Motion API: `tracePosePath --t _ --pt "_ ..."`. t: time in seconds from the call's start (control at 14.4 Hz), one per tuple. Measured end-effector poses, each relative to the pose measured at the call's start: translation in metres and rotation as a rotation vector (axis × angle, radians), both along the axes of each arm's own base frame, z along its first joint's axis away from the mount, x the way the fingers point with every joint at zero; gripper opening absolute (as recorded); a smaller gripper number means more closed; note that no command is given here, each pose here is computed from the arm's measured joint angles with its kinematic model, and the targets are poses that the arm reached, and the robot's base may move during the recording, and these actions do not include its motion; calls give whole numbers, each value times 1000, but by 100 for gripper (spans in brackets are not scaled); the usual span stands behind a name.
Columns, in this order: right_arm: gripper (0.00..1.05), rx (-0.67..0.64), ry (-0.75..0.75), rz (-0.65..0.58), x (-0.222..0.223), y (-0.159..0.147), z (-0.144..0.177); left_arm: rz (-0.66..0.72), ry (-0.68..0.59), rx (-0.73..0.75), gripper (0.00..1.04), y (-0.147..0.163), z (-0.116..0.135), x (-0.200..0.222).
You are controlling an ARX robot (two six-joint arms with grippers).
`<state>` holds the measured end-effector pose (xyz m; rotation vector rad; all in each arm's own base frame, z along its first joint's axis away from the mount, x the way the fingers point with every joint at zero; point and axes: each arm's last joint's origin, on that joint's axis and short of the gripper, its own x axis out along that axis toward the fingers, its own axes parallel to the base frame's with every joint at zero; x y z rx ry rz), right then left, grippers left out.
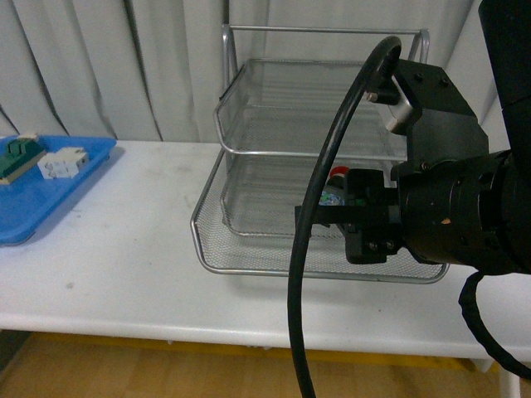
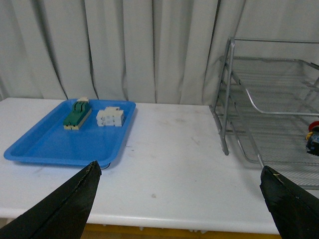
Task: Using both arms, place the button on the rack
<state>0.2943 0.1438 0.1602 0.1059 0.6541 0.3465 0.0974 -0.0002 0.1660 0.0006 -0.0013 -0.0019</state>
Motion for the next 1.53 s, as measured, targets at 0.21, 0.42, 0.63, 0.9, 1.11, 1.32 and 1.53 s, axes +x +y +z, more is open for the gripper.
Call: tracePosePath --t 0.21,0.42,0.63,0.9,1.11,1.32,1.53 --pt "2 -15 31 6 -1 0 -5 0 0 0 98 0 0 0" --pt "2 -43 65 24 -10 1 -20 0 0 0 98 0 0 0" --pt "2 -90 136 40 -24 -4 -49 0 0 0 98 0 0 0" --pt "2 -116 154 33 -12 4 -73 0 0 0 98 0 0 0" --pt "2 -109 131 27 0 10 -66 0 0 0 98 0 0 0" --pt "2 -115 128 30 11 15 -61 0 0 0 98 0 0 0" --pt "2 -136 136 25 19 16 -64 0 0 0 98 0 0 0"
